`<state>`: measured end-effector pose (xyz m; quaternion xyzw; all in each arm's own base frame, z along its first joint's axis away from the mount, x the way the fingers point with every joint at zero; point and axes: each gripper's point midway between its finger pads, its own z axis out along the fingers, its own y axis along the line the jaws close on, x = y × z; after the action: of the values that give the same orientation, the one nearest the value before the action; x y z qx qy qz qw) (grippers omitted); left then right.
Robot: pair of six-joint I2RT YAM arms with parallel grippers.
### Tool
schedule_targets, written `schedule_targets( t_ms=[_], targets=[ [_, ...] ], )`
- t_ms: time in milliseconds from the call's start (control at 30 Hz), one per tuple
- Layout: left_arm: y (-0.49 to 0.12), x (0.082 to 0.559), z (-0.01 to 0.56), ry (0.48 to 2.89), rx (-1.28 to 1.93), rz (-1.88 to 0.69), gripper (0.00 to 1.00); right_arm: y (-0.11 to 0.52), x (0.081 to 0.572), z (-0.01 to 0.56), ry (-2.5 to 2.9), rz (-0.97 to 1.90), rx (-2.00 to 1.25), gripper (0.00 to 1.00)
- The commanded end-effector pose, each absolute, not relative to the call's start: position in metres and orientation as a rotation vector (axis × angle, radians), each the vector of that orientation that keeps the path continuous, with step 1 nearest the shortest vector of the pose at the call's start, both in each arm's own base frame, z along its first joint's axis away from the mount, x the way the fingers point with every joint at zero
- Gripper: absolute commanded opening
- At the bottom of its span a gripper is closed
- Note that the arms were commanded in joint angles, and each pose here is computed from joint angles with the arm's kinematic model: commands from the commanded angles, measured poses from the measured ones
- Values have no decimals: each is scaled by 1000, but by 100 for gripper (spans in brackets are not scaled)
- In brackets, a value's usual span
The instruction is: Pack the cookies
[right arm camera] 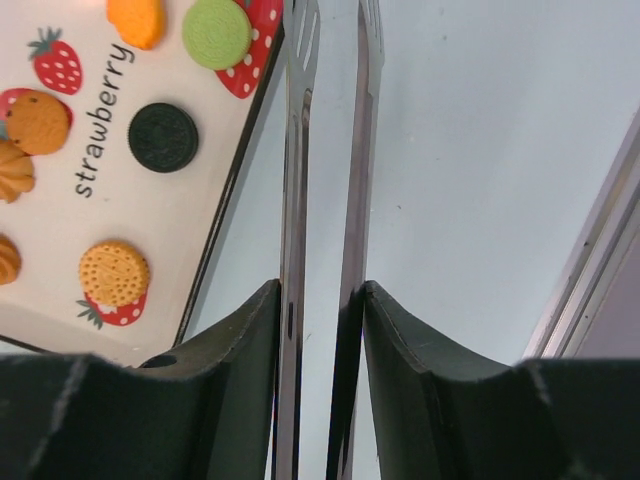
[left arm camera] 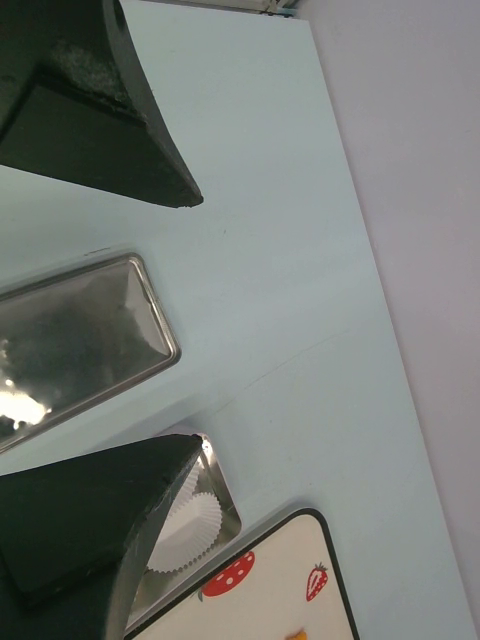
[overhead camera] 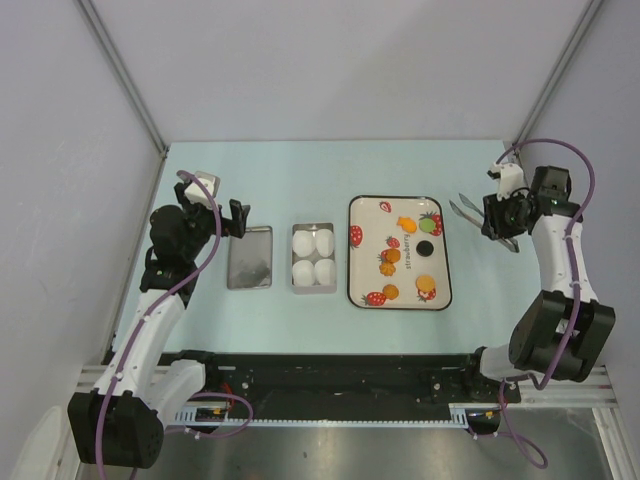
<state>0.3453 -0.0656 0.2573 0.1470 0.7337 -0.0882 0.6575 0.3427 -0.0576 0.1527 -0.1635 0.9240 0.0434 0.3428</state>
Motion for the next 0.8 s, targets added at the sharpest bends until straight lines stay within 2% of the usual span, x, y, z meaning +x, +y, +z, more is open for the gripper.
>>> schedule_targets(
  t_ms=[0,333,767],
  targets=[
    [-71,342,269,1613,348,-216,100,-46,340,200,2304,139,-417,41],
    [-72,341,269,1611,347,-223,100,-12,321,226,2235,329,-401,39],
    [-71,342,267,1617,347,-219,100,29,300,207,2263,642,-517,36]
  ],
)
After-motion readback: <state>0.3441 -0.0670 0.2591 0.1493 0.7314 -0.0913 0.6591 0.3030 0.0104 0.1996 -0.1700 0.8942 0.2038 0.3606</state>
